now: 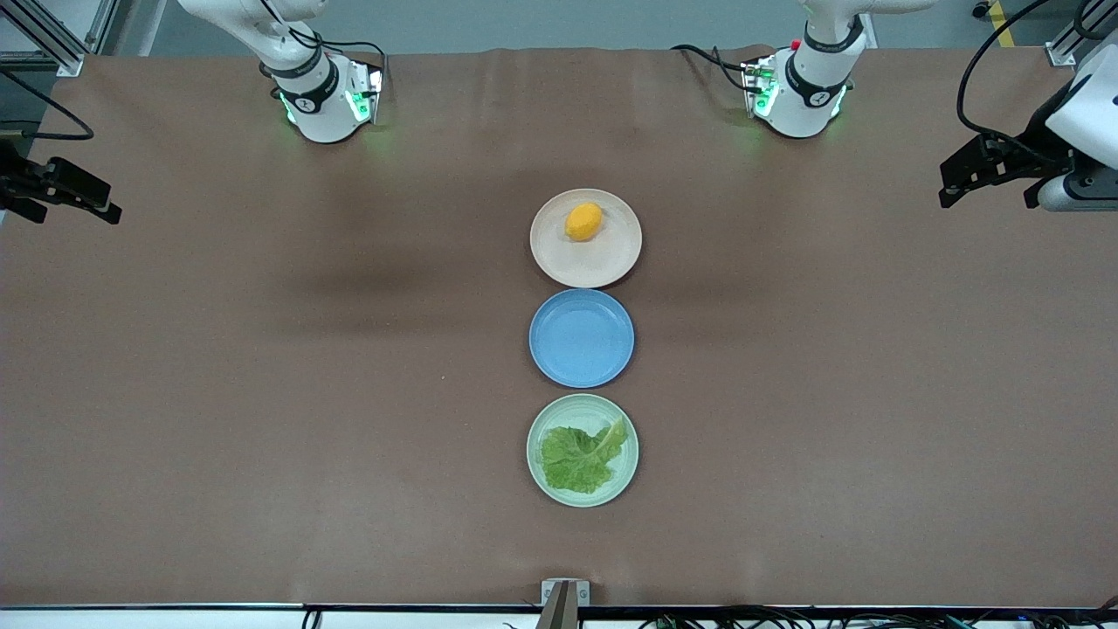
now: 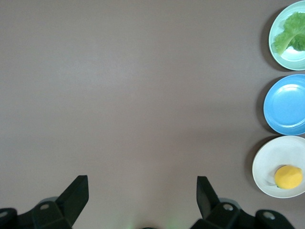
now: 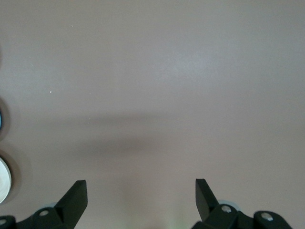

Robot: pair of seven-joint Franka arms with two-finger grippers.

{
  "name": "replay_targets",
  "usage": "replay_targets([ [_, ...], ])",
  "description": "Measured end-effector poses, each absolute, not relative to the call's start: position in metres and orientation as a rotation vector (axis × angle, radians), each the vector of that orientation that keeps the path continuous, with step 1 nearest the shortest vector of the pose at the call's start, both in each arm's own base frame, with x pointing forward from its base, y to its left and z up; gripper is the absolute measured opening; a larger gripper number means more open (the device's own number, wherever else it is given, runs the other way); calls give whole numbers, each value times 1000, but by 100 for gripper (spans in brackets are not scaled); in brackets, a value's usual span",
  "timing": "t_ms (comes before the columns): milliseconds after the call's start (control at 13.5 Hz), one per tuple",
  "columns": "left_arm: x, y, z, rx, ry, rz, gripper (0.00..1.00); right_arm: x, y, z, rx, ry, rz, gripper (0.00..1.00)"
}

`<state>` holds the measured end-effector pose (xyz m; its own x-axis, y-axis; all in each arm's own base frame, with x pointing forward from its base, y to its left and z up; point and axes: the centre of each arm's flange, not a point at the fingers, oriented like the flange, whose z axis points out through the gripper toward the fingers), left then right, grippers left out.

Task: Pick lemon and lettuce from plates
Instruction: 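Move the left gripper out toward the green plate with lettuce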

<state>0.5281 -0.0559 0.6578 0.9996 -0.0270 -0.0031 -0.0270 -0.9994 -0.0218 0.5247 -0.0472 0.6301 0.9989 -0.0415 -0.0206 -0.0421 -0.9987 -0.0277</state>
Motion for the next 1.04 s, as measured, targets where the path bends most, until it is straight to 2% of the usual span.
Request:
replay_targets([
  [519,539,-62,640,-3118,56,49,100,525,-48,630,-3116,41,32,100],
  [741,577,-99,599,-3126,149,3,100,524,-48,628,-3115,42,47,100],
  [1037,625,-186,514,-3139,334,-111,100,524,-48,627,-3115,43,52,100],
])
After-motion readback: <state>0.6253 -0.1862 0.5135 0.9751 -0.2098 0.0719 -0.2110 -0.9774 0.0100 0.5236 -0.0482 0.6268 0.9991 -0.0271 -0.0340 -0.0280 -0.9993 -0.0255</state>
